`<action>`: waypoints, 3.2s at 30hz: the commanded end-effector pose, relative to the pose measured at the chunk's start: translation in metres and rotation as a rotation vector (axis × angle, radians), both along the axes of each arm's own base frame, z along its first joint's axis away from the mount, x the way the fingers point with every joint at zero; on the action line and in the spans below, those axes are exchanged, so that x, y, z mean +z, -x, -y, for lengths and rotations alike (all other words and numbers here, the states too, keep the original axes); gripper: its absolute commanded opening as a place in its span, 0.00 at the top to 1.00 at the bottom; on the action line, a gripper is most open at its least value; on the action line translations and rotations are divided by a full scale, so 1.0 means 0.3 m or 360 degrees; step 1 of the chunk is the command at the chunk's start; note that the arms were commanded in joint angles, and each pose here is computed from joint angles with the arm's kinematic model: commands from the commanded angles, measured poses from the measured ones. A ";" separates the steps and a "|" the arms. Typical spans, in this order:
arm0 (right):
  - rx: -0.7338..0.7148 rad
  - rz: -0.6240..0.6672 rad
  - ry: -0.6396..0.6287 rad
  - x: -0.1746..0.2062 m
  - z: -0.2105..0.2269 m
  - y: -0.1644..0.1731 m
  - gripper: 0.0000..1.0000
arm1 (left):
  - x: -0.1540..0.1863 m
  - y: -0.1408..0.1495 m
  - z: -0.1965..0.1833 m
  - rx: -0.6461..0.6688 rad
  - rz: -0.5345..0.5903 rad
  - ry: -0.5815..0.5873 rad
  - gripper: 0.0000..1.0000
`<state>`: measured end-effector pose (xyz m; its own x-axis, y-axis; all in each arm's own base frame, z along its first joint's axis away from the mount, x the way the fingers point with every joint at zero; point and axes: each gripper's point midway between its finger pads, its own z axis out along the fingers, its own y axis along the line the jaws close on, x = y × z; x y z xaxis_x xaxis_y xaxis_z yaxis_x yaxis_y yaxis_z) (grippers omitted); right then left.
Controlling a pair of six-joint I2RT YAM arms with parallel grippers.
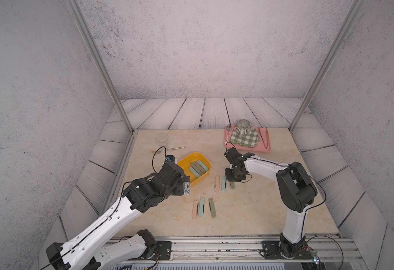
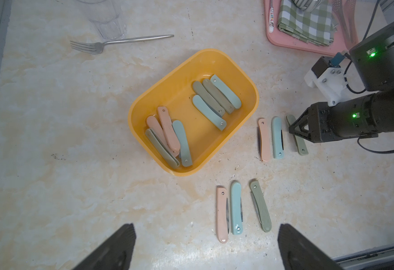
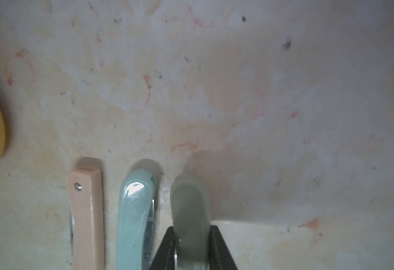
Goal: Take the fruit knife out of the storage box
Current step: Place the fruit knife at the center of the board, then pick up the fruit knife from the storage box.
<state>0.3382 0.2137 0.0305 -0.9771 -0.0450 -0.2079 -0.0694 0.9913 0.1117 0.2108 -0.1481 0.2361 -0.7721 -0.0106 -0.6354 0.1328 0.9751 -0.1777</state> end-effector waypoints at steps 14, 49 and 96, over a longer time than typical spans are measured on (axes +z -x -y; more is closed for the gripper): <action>-0.0036 -0.0061 0.0028 -0.050 0.017 0.011 0.65 | 0.021 -0.014 -0.002 0.0008 0.0029 0.0006 0.01; 0.0143 0.0219 -0.0091 0.370 0.001 -0.008 0.01 | -0.177 -0.176 0.020 0.0179 -0.0248 -0.0021 0.01; 0.0235 0.0198 -0.0289 0.455 0.028 0.025 0.01 | -0.778 -0.426 0.020 0.0466 -0.0858 -0.0358 0.33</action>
